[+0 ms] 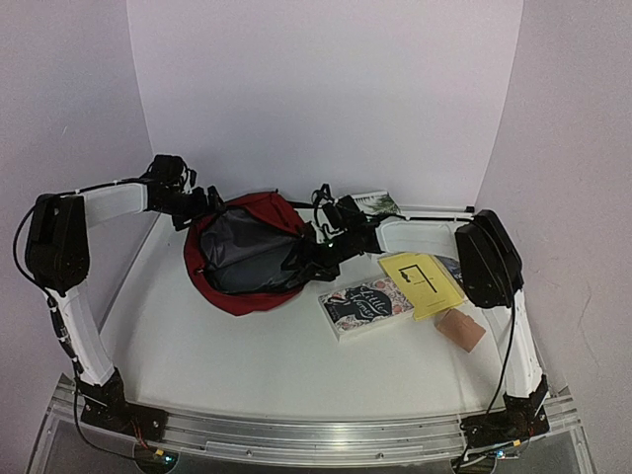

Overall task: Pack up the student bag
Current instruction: Unzip the student bag at the center of the board, then pick up the book from the center of the board.

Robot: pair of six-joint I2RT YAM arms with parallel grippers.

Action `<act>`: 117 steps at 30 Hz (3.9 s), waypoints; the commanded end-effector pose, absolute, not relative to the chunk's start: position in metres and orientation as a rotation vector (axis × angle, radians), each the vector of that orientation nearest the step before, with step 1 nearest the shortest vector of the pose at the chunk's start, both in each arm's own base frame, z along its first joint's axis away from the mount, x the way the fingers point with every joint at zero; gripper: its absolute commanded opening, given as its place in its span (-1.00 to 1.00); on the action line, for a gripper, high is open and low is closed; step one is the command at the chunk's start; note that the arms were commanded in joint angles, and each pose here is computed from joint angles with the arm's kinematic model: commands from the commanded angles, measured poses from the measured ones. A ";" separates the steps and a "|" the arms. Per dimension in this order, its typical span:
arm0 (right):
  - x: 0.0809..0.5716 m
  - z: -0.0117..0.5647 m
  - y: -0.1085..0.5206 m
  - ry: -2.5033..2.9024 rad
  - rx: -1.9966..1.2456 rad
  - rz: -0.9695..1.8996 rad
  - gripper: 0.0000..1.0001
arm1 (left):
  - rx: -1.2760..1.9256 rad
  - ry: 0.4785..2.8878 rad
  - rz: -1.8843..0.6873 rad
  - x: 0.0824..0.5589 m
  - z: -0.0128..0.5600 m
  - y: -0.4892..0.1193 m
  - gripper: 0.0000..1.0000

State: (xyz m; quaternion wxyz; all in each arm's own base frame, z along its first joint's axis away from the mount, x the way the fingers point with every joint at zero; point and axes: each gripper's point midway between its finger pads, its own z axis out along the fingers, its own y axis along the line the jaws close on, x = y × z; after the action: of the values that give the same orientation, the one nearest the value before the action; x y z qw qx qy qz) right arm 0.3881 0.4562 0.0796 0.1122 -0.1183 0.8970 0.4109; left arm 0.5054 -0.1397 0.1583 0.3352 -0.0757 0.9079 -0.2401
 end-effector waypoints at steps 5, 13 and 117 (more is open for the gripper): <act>0.417 0.147 0.437 2.479 -0.325 1.253 0.40 | 0.005 2.303 -0.724 0.479 0.199 -0.172 0.74; 0.430 0.119 0.434 2.513 -0.278 1.176 0.33 | 0.105 2.395 -0.755 0.481 0.162 -0.220 0.02; 0.542 0.018 0.189 2.612 -0.017 0.750 0.36 | 0.265 2.283 -1.114 0.502 0.150 -0.400 0.79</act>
State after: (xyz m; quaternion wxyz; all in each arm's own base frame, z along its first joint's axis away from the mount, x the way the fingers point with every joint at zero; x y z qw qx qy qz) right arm 0.5978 0.1608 0.0604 0.3246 -0.0094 0.9149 0.2399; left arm 0.4943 -0.3804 0.1356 0.2784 0.0865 0.8685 -0.4009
